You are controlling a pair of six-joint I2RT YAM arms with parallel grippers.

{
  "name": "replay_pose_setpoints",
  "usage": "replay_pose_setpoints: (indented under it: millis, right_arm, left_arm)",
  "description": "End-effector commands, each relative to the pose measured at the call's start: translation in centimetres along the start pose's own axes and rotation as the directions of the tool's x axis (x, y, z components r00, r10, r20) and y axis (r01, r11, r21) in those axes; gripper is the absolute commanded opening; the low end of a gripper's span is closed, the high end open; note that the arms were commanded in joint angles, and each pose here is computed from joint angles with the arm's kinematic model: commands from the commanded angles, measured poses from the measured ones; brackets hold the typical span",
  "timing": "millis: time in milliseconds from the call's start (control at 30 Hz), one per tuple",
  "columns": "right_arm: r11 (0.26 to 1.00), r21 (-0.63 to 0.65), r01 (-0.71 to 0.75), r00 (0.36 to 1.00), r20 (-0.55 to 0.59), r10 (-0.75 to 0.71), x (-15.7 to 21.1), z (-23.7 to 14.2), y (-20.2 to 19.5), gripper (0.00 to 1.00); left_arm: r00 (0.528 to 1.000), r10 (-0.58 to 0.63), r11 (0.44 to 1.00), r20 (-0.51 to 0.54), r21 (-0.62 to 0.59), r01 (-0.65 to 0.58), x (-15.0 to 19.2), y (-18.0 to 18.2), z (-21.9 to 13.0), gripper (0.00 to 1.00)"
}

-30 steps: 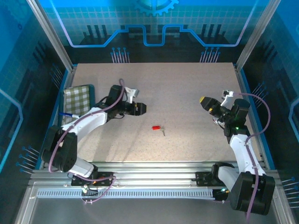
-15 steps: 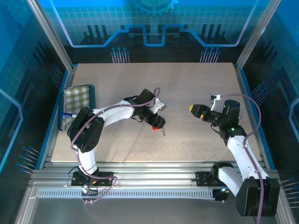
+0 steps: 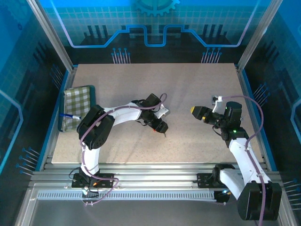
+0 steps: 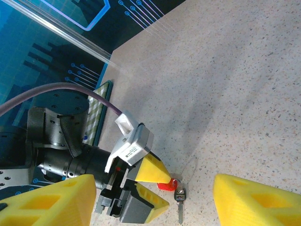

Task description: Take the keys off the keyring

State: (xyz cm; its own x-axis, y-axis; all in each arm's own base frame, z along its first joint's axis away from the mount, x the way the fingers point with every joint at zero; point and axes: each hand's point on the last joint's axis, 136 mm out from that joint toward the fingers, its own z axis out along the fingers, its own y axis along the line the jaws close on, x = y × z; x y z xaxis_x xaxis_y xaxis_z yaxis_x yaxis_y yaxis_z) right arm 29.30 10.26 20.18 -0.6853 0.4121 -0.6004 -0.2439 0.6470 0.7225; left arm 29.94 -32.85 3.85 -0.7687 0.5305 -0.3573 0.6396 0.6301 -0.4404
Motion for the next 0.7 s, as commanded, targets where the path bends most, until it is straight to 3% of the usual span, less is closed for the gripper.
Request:
replay_pose_setpoints:
  millis: [0, 300, 667]
  right_arm:
    - [1.0, -0.009, 0.017, 1.0, -0.004, -0.017, 0.0, -0.1, 0.6, 0.67]
    - [1.0, -0.012, 0.014, 1.0, -0.001, -0.014, 0.2, -0.2, 0.7, 0.68]
    - [0.999, -0.032, 0.0, 1.0, 0.003, 0.0, 0.4, -0.1, 0.8, 0.68]
  left_arm:
    - [0.999, 0.045, 0.999, 0.004, -0.002, -0.045, -0.7, -0.4, 0.5, 0.54]
    - [0.999, 0.054, 0.998, -0.005, -0.012, -0.054, -0.4, -0.3, 0.9, 0.46]
    - [0.994, 0.096, 0.993, 0.05, -0.074, -0.093, -1.6, -0.2, -0.5, 0.51]
